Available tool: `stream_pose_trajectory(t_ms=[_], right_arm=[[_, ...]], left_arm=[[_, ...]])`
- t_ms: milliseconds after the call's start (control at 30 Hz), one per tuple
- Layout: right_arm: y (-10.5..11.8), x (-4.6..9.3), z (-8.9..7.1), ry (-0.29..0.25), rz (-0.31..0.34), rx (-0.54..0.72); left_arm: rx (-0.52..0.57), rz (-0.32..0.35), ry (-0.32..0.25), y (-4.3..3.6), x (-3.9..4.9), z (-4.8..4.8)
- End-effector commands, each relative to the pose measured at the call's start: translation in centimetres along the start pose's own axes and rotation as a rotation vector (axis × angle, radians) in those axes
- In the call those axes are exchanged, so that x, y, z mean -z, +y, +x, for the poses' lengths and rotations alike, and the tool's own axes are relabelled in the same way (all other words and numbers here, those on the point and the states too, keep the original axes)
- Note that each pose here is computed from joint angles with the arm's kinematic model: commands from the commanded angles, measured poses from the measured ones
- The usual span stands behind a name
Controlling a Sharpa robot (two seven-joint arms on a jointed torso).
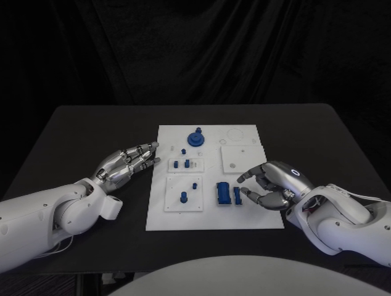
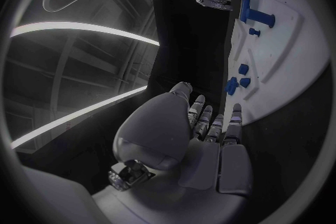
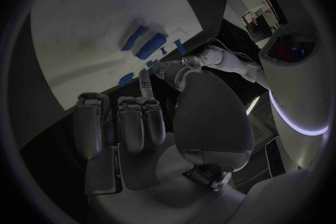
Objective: Assemble the parts on the task board
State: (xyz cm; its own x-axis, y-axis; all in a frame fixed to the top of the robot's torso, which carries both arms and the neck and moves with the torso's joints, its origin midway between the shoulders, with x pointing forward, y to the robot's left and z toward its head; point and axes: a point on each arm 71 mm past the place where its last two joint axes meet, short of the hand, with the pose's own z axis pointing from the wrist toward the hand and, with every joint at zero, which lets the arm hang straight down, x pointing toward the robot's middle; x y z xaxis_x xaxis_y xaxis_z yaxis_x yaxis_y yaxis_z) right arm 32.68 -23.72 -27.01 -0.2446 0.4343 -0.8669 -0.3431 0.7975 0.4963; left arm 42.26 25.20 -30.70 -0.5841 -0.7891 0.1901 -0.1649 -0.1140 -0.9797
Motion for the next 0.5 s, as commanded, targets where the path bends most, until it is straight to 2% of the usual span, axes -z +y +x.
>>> stream_pose_trajectory(t_ms=[33,200,333,500], right_arm=[[0.5,-0.5,-2.3,-0.17,-0.058,-0.079],[0.3,-1.7,-4.3,-0.244,-0.083,-0.155],[-0.3,-2.6,-4.8,-0.277,-0.075,-0.246],[-1.2,-3.6,-4.7,-0.297,-0.077,-0.282]], left_arm=[[-0.021,0.09,-0.04,-0.73,0.24,0.09],[-0.031,0.14,-0.053,-1.39,0.6,0.42],[-0.029,0.164,-0.05,-1.84,0.69,0.86],[-0.028,0.178,-0.046,-2.02,0.56,1.24]])
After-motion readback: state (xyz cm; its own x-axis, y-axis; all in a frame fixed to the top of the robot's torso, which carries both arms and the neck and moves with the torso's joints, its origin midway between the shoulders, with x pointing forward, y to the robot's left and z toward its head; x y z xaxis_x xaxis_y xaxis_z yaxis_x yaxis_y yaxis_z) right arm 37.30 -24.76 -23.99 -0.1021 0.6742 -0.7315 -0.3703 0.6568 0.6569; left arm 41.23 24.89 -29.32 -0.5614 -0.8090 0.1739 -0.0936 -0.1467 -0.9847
